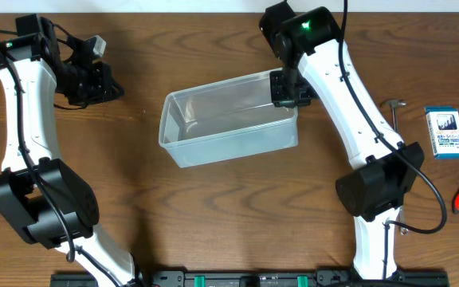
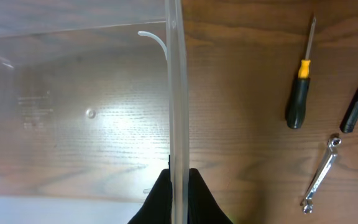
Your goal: Pack container
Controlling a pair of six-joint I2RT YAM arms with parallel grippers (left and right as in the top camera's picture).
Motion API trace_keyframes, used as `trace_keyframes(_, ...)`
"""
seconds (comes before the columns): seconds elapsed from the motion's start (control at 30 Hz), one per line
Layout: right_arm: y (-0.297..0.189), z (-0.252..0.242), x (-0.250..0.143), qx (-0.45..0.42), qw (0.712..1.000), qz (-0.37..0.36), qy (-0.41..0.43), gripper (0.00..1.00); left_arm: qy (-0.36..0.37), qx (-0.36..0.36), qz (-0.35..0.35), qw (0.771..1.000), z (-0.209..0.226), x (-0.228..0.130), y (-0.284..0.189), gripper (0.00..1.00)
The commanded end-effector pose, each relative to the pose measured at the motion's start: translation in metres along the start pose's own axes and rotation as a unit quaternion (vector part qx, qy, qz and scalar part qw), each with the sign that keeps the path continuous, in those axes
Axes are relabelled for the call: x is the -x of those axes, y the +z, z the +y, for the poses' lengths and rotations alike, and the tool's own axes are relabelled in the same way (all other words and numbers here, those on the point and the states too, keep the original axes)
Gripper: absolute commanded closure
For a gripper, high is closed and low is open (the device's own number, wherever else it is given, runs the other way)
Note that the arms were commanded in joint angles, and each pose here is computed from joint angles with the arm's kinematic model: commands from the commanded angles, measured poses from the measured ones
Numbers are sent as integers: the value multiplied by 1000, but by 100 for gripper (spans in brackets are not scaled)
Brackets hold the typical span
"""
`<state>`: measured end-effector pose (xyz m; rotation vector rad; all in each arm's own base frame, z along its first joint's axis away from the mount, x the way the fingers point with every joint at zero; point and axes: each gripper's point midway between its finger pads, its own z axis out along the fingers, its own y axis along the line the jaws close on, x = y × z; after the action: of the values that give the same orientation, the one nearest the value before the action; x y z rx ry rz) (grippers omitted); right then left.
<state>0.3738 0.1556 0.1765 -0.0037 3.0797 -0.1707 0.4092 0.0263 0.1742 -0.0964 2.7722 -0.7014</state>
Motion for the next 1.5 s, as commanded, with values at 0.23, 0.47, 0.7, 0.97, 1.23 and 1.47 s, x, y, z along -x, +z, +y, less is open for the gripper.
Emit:
trace_keyframes(0.23,-8,-2,1,3,1000,-14,-4,99,-7,-7,8,1000,0,-3,4,94)
trace_keyframes(0.47,14,8,3,18,1000,-5,-10,99,-7,-7,8,1000,0,-3,4,94)
trace_keyframes(0.7,31,12,6,17,1000,-5,-10,99,-7,-7,8,1000,0,-3,4,94)
trace_keyframes(0.97,42,1,8,6,1000,0,1,99,-7,-7,8,1000,0,-3,4,95)
trace_keyframes(1.23,67,-1,7,-2,1000,6,3,99,-7,-7,8,1000,0,-3,4,94)
trace_keyframes(1.47,68,2,15,3,1000,-10,22,99,-9,-7,8,1000,0,-3,4,94)
